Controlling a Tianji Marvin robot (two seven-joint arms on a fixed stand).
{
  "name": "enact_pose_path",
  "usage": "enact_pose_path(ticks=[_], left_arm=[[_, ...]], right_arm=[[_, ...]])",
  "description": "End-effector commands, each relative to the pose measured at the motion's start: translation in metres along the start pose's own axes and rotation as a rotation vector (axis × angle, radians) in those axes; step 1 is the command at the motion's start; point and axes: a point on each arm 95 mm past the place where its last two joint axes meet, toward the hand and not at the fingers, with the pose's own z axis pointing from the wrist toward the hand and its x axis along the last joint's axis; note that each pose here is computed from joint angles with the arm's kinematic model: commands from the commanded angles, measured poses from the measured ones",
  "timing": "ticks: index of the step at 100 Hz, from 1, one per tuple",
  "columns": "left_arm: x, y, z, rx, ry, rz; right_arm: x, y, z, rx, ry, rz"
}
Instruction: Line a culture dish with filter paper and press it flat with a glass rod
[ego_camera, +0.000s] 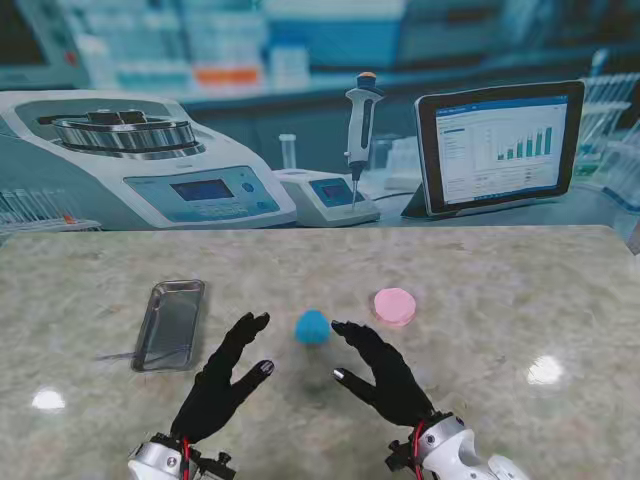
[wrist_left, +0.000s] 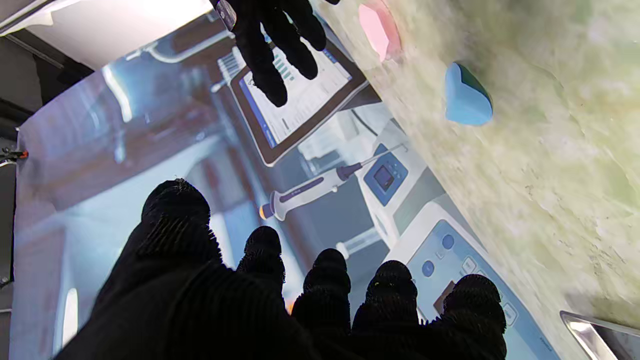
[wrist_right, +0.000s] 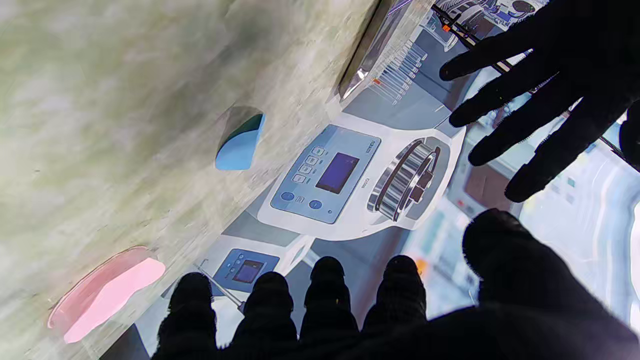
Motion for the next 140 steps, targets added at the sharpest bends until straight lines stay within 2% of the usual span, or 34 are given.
enact_pose_path(ticks=[1,47,88,113,140], left_arm=[[0.002,0.001,-0.002,-0.006,0.006,-0.004],[0.005,-0.005,-0.003,-0.002,0.018,-0.014],[0.003,-0.013,-0.007,-0.007,0.026,-0.007],[0.004,-0.013,-0.007,-0.021,0.03,0.0],[0.004,-0.013,-0.007,-0.043,0.038,0.01]], right_arm=[[-0.001,-0.004,-0.002,0.007,-0.007,0.004],[0.002,-0.002,0.003,-0.013,-0.006,0.002],[0.009,-0.001,0.007,-0.02,-0.004,-0.041],[0.006,0.018,0.009,-0.023,-0.031,-0.121],[-0.004,0.054,0.021,-0.006,-0.065,-0.263]])
